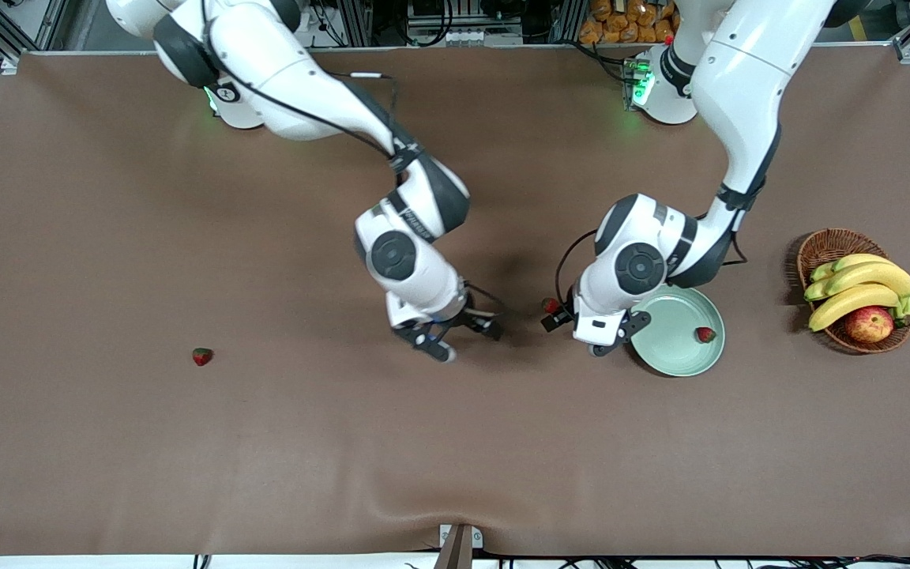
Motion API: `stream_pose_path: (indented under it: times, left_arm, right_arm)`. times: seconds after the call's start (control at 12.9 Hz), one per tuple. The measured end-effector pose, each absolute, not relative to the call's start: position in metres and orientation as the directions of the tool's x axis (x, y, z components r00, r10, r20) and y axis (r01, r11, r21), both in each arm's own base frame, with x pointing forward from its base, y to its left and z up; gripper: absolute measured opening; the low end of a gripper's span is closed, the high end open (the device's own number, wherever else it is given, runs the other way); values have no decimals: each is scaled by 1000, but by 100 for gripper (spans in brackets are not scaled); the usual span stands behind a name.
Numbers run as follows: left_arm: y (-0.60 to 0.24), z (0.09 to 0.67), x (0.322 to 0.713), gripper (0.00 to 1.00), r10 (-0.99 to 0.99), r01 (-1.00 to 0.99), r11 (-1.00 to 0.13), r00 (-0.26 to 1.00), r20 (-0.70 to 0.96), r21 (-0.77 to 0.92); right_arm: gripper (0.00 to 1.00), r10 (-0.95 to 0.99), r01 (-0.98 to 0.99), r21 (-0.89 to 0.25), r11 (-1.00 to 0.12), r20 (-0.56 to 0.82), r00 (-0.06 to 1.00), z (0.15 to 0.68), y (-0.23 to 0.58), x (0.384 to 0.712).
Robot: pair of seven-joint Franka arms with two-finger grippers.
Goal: Collect all strawberries into plate
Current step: 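Hand the second strawberry from the right gripper to the left gripper, then place the strawberry on the plate with the left gripper while the right gripper grasps another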
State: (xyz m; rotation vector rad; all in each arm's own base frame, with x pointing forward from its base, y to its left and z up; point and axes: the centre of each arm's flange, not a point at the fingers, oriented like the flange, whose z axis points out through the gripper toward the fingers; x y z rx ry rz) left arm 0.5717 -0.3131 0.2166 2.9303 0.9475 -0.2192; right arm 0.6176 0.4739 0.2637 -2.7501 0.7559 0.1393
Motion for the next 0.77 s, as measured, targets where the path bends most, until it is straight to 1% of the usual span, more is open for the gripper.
stream_pose_path:
  times: [0.23, 0.39, 0.46, 0.54, 0.62, 0.7, 0.77]
  left_arm:
    - [-329, 204, 561, 100, 662, 668, -743, 732, -158, -19]
    - [-337, 201, 556, 99, 692, 696, -717, 705, -158, -32]
    - [-340, 200, 553, 96, 702, 706, -707, 695, -158, -37]
    - [-342, 198, 551, 89, 709, 713, -700, 687, -158, -44]
    - [-342, 196, 549, 88, 713, 716, -697, 683, -158, -49]
    - [-341, 194, 549, 81, 713, 715, -697, 684, -155, -53]
    - [-340, 191, 549, 79, 717, 718, -694, 681, -150, -59]
  right_arm:
    - [100, -437, -470, -174, -866, -197, 878, 279, 403, 651]
    - [100, -419, -447, -140, -884, -190, 888, 287, 352, 671]
    - [100, -407, -431, -125, -894, -178, 896, 289, 326, 679]
    - [100, -390, -412, -117, -904, -170, 905, 290, 301, 685]
    - [100, -369, -390, -115, -914, -166, 914, 292, 275, 690]
    - [100, -352, -373, -114, -921, -165, 921, 294, 249, 693]
    - [100, -341, -362, -114, -925, -166, 925, 297, 223, 695]
